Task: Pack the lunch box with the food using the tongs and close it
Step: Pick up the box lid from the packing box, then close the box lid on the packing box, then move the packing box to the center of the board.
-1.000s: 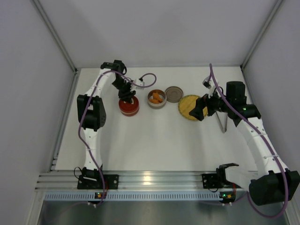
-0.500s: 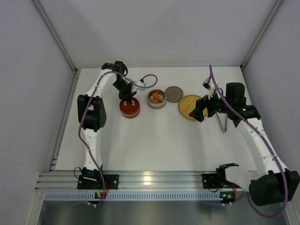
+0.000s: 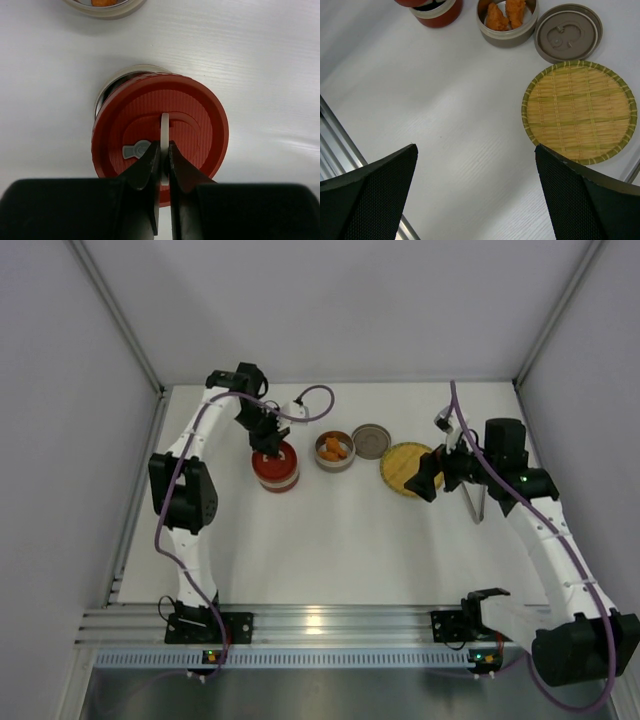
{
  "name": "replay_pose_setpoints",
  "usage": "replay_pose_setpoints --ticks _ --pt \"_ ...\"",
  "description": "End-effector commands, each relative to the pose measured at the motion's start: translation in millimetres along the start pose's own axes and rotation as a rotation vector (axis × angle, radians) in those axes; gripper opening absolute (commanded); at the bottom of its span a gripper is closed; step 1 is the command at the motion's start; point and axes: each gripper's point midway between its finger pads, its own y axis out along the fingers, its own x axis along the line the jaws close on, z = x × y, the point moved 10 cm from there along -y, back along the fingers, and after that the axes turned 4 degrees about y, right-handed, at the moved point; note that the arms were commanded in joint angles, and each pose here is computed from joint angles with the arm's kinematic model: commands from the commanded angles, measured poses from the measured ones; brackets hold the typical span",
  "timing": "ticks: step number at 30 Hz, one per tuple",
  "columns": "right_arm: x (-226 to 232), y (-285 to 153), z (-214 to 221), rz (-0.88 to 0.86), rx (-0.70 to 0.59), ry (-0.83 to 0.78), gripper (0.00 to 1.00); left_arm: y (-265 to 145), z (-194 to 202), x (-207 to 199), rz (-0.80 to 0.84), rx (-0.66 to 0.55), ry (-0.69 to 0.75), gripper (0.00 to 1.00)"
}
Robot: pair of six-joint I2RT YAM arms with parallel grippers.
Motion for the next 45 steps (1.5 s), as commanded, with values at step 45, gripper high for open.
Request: replay_pose_setpoints --ticks 45 --pt "-4 -9 8 0.061 -0.035 0.022 0.99 25 -11 -48 -0.806 -0.352 -1.397 0.00"
